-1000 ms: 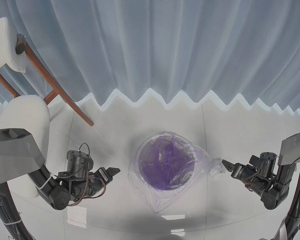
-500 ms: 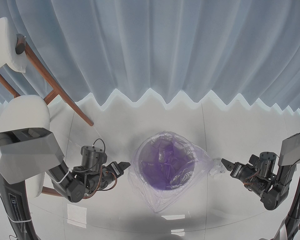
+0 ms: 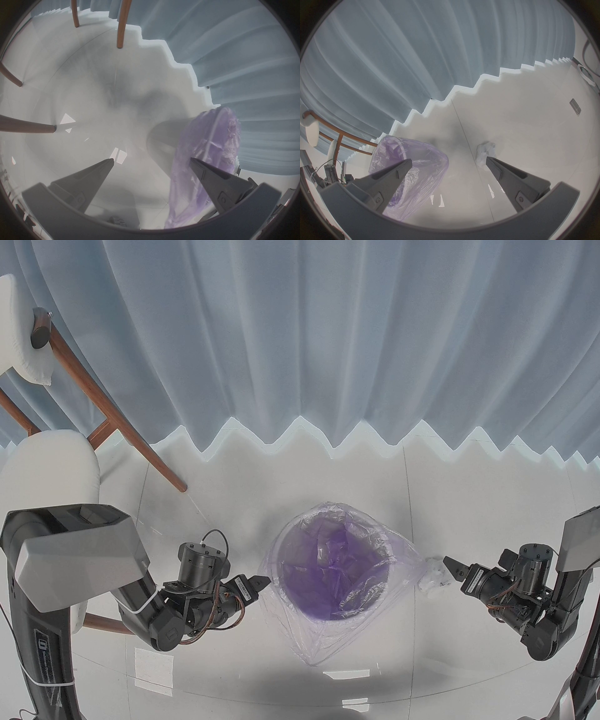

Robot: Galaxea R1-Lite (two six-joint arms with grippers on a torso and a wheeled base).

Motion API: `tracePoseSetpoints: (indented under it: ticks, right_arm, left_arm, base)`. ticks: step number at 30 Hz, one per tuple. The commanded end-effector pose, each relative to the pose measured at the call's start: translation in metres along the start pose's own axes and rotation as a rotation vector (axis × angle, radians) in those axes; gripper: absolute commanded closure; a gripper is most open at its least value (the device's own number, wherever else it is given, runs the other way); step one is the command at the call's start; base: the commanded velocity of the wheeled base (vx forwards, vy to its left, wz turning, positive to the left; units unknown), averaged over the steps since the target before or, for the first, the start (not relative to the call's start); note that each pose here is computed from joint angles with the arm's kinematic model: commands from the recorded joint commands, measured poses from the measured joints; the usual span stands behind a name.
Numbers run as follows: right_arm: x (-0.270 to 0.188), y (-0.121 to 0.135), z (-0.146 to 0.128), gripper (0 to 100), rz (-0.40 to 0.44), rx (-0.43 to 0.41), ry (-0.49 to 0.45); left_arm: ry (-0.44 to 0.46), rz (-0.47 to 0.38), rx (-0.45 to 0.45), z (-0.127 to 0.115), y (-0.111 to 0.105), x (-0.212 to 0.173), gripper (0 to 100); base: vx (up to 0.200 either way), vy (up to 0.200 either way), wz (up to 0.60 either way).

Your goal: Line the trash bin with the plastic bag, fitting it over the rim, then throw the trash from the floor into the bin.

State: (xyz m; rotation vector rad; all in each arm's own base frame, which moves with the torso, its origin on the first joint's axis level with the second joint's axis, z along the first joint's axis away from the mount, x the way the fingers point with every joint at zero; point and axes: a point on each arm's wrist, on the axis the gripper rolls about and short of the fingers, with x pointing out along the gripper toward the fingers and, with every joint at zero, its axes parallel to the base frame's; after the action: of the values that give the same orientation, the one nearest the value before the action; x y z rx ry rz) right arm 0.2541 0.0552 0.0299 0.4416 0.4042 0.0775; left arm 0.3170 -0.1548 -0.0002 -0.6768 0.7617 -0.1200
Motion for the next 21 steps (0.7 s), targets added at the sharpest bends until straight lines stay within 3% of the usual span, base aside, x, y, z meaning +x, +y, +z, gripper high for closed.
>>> tracePoseSetpoints:
  ticks: [1, 7, 8, 14, 21]
  right_arm:
    - [0.000, 0.001, 0.002, 0, 0.004, 0.002, -0.018]
    - [-0.003, 0.000, -0.001, 0, -0.001, -0.001, -0.002]
    - [-0.003, 0.000, -0.001, 0, -0.001, -0.001, -0.002]
    - [-0.003, 0.001, -0.002, 0, 0.004, -0.003, 0.001]
    - [-0.003, 0.003, -0.003, 0, 0.008, -0.006, 0.005]
  left_arm:
    - [-0.009, 0.024, -0.009, 0.001, 0.008, 0.006, 0]
    - [-0.049, 0.002, -0.023, 0.014, 0.003, 0.010, 0]
    - [-0.049, 0.002, -0.023, 0.014, 0.003, 0.010, 100]
    - [-0.077, -0.021, -0.025, 0.021, -0.003, 0.021, 100]
    - [-0.142, 0.059, -0.036, 0.023, 0.009, 0.052, 100]
  base:
    - [0.000, 0.000, 0.00]
    - [0.000, 0.000, 0.00]
    - [0.000, 0.000, 0.00]
    - [0.000, 0.000, 0.00]
    - [0.000, 0.000, 0.00]
